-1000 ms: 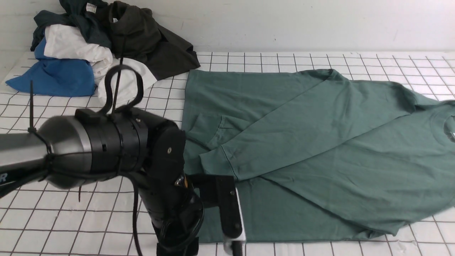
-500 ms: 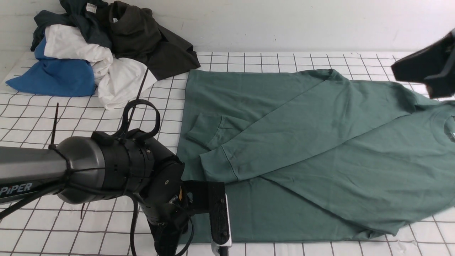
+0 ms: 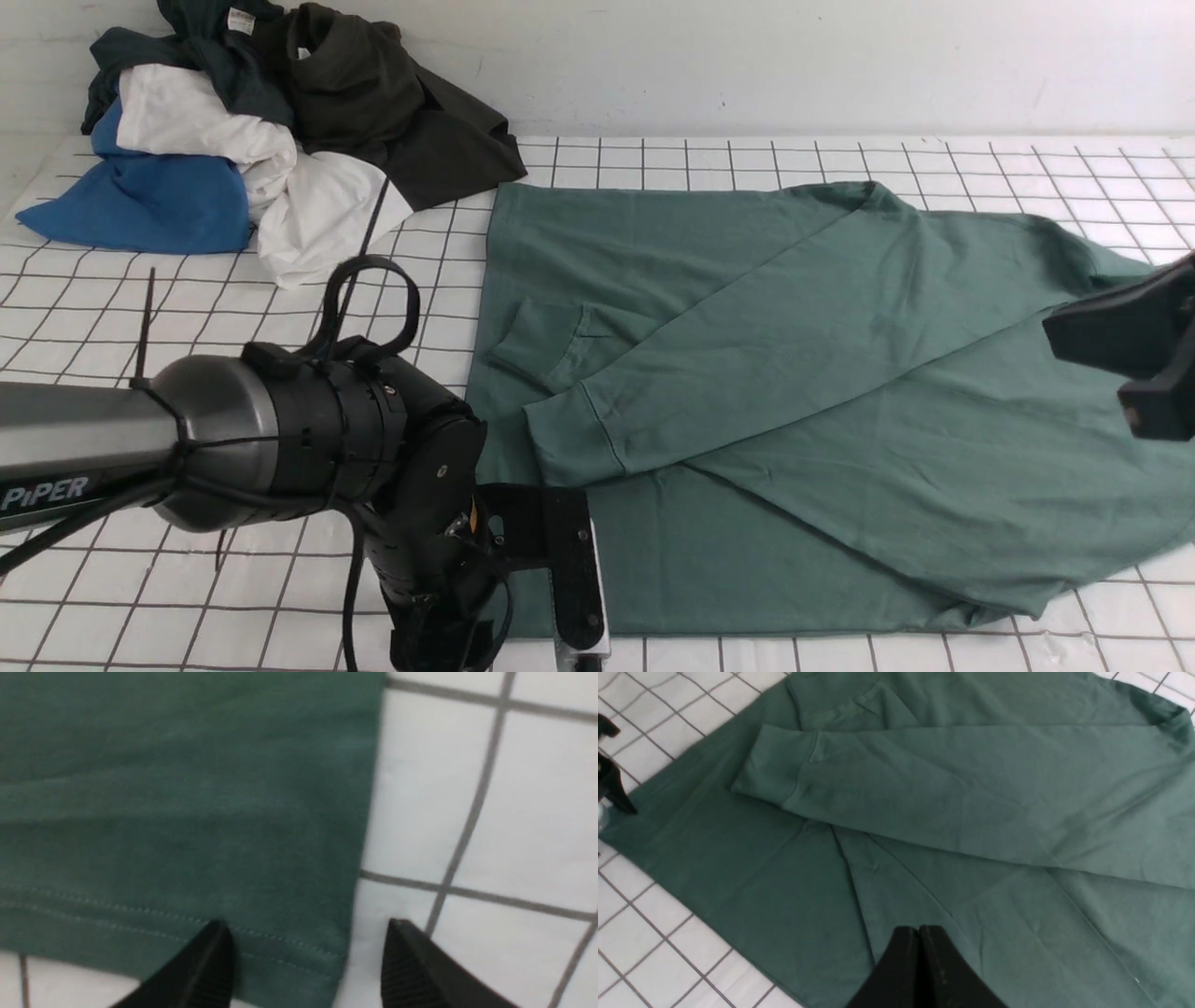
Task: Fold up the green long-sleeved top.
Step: Use both arms simultaneously to clamp the lower edge of the clothing fabric
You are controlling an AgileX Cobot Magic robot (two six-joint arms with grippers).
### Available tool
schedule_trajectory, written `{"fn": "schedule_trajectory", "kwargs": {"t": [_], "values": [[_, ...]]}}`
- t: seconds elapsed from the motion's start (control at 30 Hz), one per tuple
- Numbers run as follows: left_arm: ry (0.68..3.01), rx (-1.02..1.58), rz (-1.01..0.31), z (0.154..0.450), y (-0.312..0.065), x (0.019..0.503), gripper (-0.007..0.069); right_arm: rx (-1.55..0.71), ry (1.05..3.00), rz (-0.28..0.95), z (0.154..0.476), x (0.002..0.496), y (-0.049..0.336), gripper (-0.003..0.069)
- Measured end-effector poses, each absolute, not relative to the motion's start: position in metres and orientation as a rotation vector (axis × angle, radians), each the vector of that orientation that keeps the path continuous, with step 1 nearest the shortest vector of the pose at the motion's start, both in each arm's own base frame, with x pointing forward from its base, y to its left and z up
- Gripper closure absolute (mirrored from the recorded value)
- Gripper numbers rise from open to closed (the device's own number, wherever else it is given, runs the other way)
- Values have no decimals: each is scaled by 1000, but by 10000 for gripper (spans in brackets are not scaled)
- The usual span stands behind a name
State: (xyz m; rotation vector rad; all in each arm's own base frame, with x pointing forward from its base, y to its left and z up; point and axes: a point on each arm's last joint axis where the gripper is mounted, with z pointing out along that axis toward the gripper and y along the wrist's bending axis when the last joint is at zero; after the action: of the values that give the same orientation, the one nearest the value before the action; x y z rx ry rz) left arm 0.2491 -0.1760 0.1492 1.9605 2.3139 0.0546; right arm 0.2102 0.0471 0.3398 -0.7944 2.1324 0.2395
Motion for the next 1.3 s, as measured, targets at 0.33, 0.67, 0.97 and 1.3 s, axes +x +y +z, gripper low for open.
{"fn": "schedule_trajectory", "kwargs": {"t": [0.33, 0.67, 0.97, 1.3], "values": [[2391, 1843, 64, 156, -176, 247, 612, -886, 2064, 227, 341, 210, 56, 670], [2215, 1722, 137, 219, -164, 238, 620, -884, 2093, 109, 338, 212, 48, 633], [2237, 1592, 130, 236, -153, 237, 620, -1059, 2423, -320, 254, 222, 15, 358], [2305, 1490, 137, 236, -139, 246, 620, -1200, 2523, -719, 171, 251, -9, 263]]}}
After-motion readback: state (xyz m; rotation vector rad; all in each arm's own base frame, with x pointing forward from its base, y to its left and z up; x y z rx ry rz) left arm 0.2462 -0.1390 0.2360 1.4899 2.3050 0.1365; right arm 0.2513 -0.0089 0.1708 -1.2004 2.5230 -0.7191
